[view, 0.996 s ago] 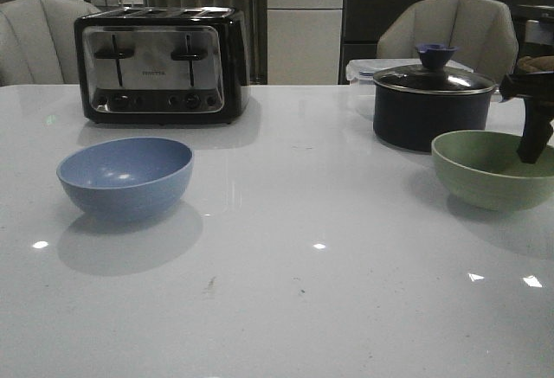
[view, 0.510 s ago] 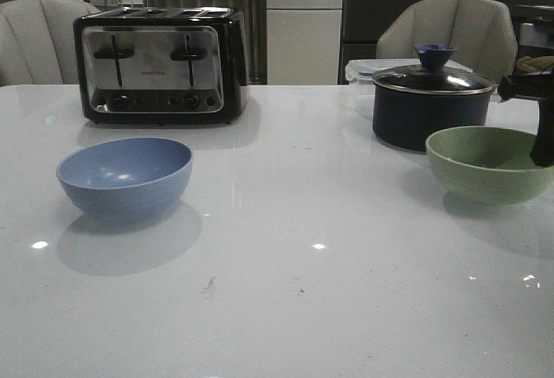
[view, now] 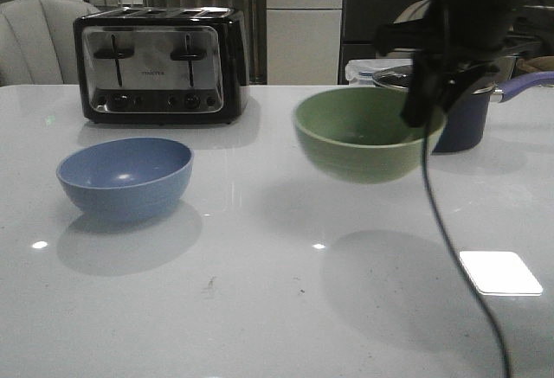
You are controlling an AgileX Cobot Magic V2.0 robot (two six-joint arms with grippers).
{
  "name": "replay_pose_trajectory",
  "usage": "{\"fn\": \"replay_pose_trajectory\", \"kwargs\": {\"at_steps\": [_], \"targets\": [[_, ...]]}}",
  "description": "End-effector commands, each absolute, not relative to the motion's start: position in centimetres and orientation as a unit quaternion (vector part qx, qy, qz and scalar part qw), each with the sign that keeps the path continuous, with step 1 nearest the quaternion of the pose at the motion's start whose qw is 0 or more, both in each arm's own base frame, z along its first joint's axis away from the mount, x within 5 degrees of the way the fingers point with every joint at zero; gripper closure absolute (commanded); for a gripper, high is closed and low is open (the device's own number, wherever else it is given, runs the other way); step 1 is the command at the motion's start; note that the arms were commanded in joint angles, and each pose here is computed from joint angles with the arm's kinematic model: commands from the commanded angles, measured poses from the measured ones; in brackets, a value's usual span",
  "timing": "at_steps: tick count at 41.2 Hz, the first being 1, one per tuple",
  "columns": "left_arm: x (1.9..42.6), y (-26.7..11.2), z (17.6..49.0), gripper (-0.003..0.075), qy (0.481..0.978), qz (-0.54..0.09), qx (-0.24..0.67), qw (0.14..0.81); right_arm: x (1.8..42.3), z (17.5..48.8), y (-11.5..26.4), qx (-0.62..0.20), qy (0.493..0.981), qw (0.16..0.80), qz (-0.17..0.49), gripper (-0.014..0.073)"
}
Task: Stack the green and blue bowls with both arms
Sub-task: 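Carry the green bowl toward the table center and set it down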
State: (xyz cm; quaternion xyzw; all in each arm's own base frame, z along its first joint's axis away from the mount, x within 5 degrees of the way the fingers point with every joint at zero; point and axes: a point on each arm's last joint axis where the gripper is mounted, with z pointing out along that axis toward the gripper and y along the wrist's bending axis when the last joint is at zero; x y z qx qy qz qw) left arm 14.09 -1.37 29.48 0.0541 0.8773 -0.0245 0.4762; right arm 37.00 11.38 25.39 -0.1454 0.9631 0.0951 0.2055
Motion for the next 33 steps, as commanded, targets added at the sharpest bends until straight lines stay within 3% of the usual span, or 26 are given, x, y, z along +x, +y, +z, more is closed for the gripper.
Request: {"fn": "replay_pose_trajectory", "kwargs": {"at_steps": [1,14,17,22,26,33], "targets": [[14.6,-1.4,31.0,0.0159,0.852,-0.026,0.047,0.520,36.0,26.8,14.1,-0.181,0.946,0.244,0.109,0.0526],[14.6,-1.4,31.0,0.0159,0.852,-0.026,0.047,0.520,35.7,22.5,17.9,-0.203,0.948,0.209,0.129,0.0515],[14.6,-1.4,31.0,0.0159,0.852,-0.026,0.047,0.520,35.8,22.0,17.9,-0.202,0.949,0.204,0.128,0.0466],[14.6,-1.4,31.0,0.0159,0.852,-0.026,0.047,0.520,35.8,21.4,17.9,-0.203,0.952,0.193,0.125,0.0301],[14.6,-1.4,31.0,0.0159,0.852,-0.026,0.047,0.520,35.8,21.8,17.8,-0.205,0.950,0.201,0.123,0.0221],[14.6,-1.4,31.0,0.0159,0.852,-0.026,0.047,0.520,34.5,26.3,17.8,-0.233,0.925,0.269,0.132,0.0221]]}}
